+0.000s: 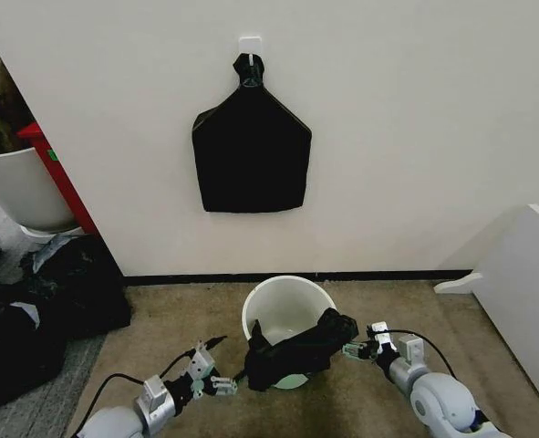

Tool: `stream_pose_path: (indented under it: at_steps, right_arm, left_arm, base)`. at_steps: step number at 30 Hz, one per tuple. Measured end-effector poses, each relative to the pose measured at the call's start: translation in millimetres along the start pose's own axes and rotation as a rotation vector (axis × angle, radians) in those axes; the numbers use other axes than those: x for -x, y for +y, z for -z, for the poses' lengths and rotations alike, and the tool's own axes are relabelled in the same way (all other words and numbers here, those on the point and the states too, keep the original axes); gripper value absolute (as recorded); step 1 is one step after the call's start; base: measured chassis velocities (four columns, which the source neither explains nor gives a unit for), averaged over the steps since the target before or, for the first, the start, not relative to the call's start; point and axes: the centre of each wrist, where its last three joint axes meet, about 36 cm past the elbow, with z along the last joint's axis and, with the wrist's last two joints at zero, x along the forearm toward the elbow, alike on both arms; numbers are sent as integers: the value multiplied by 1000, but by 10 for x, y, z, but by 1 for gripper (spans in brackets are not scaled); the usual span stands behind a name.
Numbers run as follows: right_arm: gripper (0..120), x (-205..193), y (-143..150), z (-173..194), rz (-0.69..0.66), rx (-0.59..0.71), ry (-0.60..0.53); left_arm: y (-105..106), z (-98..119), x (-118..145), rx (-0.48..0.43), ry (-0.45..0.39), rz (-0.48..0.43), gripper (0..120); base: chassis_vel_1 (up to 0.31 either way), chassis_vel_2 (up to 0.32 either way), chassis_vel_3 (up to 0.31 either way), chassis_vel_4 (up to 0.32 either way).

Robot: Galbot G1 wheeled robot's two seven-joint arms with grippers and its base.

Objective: Place the garbage bag over the trash bin.

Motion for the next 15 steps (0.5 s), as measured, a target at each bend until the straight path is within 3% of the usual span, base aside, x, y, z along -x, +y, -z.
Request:
stream_pose_path:
  at_steps: [11,15]
  right_arm:
    - [100,-47,-8,-27,1,-8,-5]
    - [100,-60,-21,-39,6,-11,-11]
  left_arm:
    - [51,184,135,-107,-55,144,100]
    - [-9,237,127,-134,-63,144,100]
  base:
    - [0,0,0,0]
    - [0,0,0,0]
